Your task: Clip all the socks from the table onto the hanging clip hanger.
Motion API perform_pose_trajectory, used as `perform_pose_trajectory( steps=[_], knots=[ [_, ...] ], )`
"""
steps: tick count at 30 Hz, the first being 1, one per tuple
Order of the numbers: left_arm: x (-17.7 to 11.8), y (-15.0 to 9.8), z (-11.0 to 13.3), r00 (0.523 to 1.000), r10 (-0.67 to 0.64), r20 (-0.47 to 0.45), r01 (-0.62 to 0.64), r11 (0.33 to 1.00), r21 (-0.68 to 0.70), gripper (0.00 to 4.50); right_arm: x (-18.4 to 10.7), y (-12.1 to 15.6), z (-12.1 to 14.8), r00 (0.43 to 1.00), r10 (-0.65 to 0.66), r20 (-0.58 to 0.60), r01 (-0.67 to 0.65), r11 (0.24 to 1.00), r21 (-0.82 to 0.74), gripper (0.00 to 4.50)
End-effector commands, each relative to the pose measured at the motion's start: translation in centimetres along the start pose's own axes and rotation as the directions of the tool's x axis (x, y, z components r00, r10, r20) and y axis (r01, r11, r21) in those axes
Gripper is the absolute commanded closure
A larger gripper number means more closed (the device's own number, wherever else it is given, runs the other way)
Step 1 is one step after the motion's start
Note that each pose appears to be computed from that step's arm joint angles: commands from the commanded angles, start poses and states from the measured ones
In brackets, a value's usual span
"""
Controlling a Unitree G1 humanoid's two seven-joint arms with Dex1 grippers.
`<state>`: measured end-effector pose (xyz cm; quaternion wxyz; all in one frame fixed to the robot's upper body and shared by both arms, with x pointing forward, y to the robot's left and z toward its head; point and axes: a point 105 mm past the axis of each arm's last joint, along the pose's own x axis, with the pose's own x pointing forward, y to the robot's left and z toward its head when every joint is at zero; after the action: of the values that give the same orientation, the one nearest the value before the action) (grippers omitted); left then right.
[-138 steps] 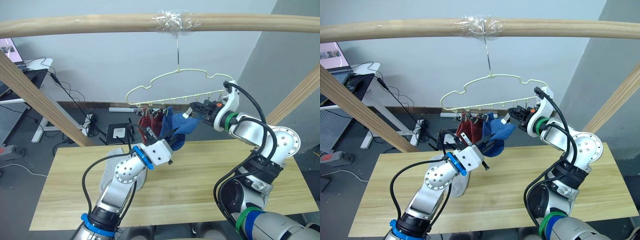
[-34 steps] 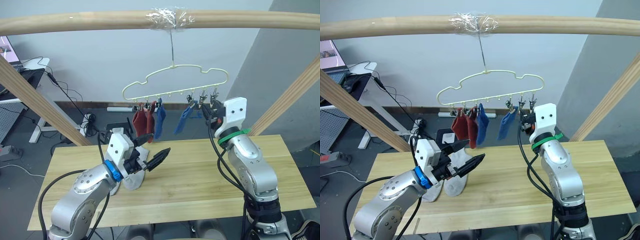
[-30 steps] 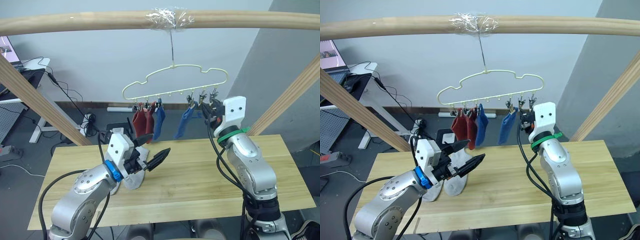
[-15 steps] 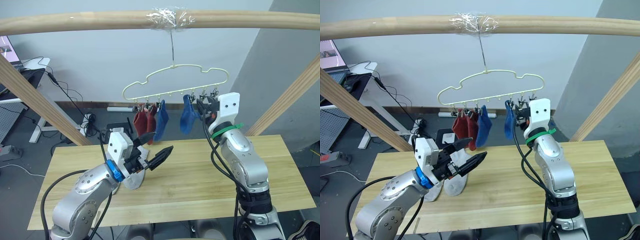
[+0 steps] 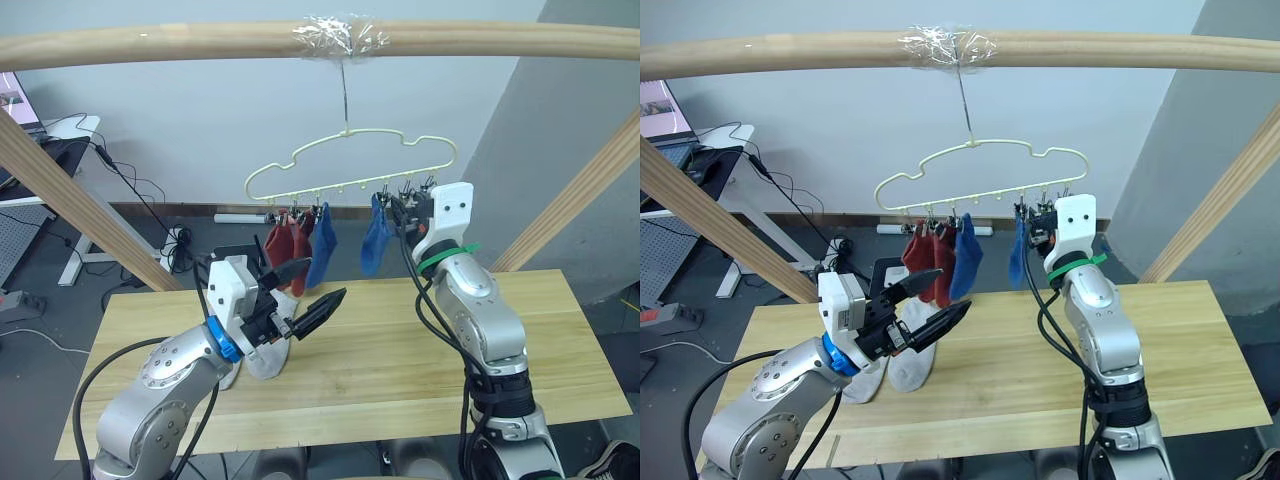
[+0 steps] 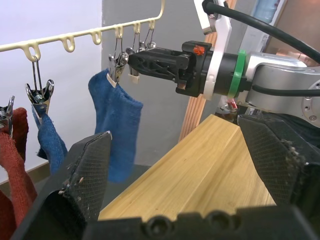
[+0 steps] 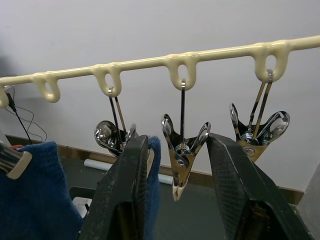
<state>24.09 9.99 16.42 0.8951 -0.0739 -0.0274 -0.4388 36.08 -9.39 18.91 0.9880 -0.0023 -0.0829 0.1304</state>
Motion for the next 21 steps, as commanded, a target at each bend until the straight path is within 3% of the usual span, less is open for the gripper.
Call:
perform_pose_trajectory(
  steps=[1,21],
  knots=[
    [0.12,-0.81,1.03,0.999,-0.029,0.039,0.028,0.999,0.038,0.0,0.19,-0.01,2.04,0.997,-0.01,0.082,0.01,1.0,0.005,2.63],
    [0.21,-0.97,0.64,0.999,-0.03,0.026,0.029,0.999,0.042,0.0,0.73,0.69,2.18,0.996,0.002,0.09,-0.005,1.0,0.031,2.63]
  ],
)
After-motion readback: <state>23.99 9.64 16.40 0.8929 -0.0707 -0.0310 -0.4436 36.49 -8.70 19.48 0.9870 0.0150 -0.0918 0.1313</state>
